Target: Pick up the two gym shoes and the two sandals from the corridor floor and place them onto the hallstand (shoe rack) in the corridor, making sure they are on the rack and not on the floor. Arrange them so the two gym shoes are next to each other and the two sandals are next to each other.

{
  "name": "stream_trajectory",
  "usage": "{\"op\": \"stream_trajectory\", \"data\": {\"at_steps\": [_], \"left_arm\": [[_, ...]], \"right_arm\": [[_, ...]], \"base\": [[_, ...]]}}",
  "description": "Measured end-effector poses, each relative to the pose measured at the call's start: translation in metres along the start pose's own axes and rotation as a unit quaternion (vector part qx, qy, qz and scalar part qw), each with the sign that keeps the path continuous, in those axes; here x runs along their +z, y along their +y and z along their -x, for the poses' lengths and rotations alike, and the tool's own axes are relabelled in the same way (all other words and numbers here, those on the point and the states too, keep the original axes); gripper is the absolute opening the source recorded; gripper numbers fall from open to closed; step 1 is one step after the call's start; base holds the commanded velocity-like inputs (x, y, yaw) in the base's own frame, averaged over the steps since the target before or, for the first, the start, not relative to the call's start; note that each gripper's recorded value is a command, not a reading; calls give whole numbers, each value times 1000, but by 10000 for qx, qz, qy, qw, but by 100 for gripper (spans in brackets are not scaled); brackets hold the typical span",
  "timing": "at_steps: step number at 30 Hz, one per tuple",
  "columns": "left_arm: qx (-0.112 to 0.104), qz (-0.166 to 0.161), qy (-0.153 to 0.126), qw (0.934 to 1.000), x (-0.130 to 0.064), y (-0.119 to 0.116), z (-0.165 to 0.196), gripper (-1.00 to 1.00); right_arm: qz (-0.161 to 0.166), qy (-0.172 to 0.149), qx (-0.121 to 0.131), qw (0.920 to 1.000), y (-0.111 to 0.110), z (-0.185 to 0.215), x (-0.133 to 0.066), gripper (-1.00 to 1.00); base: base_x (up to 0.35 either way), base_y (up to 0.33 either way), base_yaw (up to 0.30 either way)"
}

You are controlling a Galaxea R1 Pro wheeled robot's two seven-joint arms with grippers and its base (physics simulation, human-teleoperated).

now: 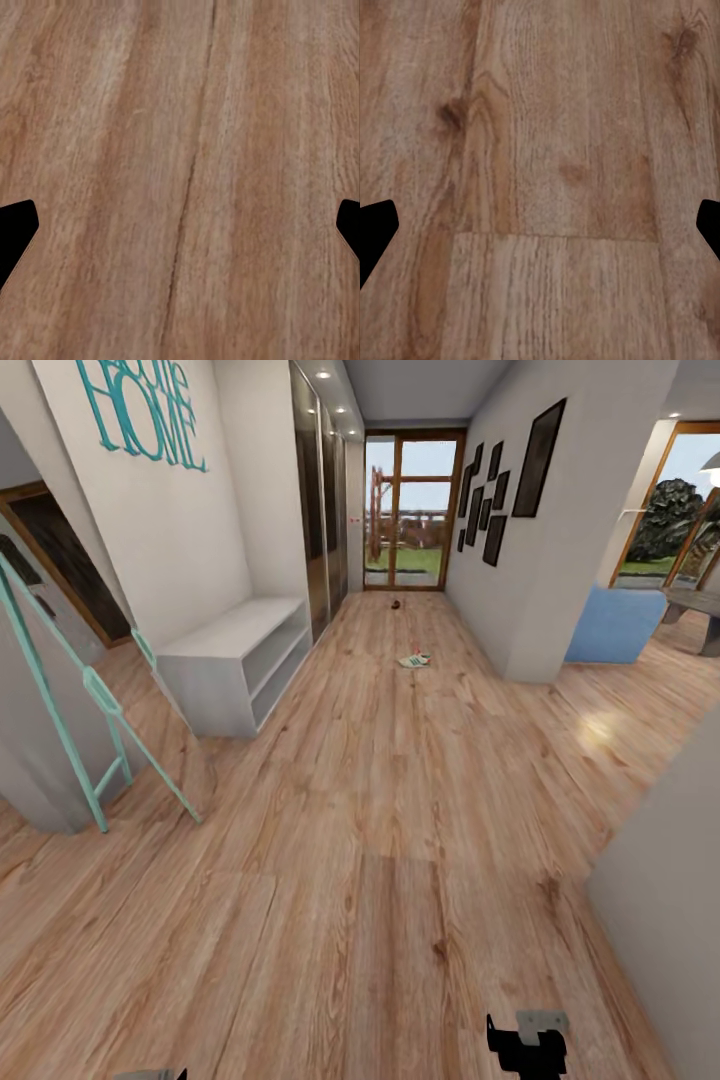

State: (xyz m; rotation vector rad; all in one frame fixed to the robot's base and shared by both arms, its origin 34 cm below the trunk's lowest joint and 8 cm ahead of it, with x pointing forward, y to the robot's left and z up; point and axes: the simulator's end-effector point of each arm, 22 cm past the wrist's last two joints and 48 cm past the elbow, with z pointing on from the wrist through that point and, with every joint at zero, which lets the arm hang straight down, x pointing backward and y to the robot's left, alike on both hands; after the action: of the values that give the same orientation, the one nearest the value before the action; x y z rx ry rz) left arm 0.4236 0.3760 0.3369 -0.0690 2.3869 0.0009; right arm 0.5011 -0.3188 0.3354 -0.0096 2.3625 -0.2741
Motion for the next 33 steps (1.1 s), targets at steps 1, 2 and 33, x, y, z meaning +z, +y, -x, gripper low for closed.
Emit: {"op": "stream_trajectory", "data": {"at_steps": [1,2,33], "left_arm": [[20,-18,5,10000,0,-1,0,100],[84,-68,22,9999,0,-4,-1,100],[776,-941,-258,9922,31,-63,54,100]], "right_arm": [[-1,0,0,10000,0,0,0,100],[-1,0,-1,10000,0,0,0,100],[37,-21,12,10000,5,2,0,100]], "base": [[336,3,0],[337,3,0],[338,0,0]]}}
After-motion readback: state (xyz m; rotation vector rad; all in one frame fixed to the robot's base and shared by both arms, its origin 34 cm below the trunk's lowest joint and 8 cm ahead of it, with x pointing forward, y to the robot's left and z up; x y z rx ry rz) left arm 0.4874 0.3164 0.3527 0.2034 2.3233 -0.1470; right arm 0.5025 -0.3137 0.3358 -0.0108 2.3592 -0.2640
